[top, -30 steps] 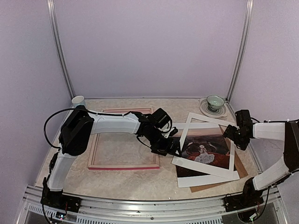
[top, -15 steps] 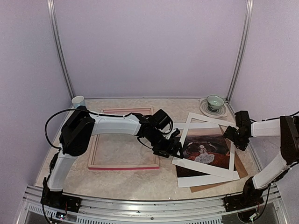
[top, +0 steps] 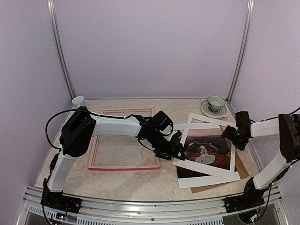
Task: Put the photo into the frame
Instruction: Pick up the mat board from the photo.
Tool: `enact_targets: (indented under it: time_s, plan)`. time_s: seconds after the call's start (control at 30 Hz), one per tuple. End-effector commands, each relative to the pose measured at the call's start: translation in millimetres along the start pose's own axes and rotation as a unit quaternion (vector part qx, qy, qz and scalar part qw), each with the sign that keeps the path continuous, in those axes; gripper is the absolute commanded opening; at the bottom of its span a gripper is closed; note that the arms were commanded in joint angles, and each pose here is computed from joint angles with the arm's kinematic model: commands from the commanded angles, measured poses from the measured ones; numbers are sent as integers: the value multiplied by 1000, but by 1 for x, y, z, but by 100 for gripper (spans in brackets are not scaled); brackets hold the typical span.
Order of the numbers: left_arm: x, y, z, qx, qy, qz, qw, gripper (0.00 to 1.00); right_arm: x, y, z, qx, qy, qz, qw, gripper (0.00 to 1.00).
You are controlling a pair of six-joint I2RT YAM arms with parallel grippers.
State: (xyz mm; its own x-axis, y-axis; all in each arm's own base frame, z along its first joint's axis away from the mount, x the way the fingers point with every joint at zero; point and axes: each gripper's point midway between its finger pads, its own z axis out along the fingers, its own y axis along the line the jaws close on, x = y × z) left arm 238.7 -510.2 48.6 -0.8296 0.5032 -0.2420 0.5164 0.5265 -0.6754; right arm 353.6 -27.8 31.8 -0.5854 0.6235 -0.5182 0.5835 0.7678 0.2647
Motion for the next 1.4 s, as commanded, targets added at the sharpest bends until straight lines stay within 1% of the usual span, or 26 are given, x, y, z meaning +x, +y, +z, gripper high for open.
enact_targets:
  time_s: [0.0, 0.23, 0.53, 0.8, 0.97, 1.37]
  plan:
    - [28, 10, 13, 1, 43, -32, 999, 99, 3, 4, 6, -16, 12, 3, 1000, 99]
    - [32, 10, 15, 22, 53, -50, 997, 99, 9, 9, 8, -36, 22, 4, 999, 99]
    - [31, 17, 13, 41, 46, -77, 995, 99, 16, 14, 11, -54, 34, 1, 998, 99]
    - [11, 16, -4, 68, 0, -85, 994, 95, 21, 13, 14, -54, 41, -2, 998, 99]
    - [-4, 4, -15, 90, -32, -68, 993, 93, 22, 12, 15, -53, 42, -5, 998, 99]
    - [-24, -24, -30, 152, -78, -39, 985, 89, 28, 15, 16, -65, 54, -10, 996, 99]
